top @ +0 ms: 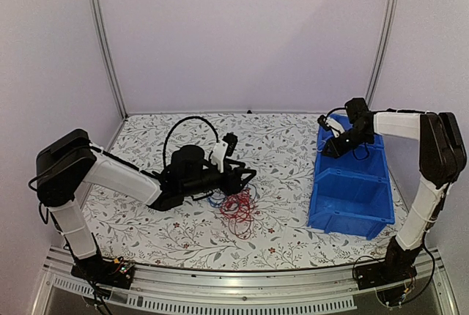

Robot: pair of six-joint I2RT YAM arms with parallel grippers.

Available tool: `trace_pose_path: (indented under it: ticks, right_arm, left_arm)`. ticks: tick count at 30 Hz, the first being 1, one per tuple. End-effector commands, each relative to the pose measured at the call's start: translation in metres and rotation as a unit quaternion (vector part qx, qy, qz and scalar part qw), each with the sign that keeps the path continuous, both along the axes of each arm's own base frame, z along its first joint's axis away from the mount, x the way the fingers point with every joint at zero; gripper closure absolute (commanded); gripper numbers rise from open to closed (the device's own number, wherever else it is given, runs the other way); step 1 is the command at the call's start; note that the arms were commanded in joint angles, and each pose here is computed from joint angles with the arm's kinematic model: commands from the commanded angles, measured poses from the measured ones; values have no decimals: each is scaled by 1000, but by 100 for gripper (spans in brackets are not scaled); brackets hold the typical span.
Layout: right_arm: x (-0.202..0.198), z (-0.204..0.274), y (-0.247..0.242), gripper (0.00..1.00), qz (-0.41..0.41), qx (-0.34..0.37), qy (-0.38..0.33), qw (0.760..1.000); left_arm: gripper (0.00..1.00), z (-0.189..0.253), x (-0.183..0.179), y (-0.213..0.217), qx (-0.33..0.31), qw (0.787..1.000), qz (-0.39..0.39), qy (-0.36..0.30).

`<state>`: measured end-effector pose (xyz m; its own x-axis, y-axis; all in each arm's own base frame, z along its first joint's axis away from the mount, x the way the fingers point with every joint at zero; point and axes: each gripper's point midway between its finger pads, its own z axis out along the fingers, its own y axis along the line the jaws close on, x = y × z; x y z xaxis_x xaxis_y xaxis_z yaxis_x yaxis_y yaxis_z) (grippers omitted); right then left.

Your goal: Untangle the cables

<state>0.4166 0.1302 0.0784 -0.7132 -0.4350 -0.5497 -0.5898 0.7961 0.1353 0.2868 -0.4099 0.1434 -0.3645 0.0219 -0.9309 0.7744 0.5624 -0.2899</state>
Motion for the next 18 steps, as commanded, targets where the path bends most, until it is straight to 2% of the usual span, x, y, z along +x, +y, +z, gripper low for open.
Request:
trace_pose_path:
  ticks: [1,7,11,15,18]
  right_arm:
    - [22,53,7,93,-11,30,-70,997]
    - [44,100,-3,99,-35,14,-148,988]
    - [70,132,-31,100,-71,-8,-195,978]
    - [94,131,-78,100,-128,-30,-193,972]
    - [95,117,-101,99,-154,-38,-171,972]
  left_arm:
    - [48,0,-7,-3,-3,1000,-7,2]
    - [48,0,-7,-2,-1,1000,-6,2]
    - [48,0,-8,0,0,1000,-4,4]
    - [48,2,-9,4,1,1000,-1,4]
    - [48,5,-10,8,1,1000,3,2]
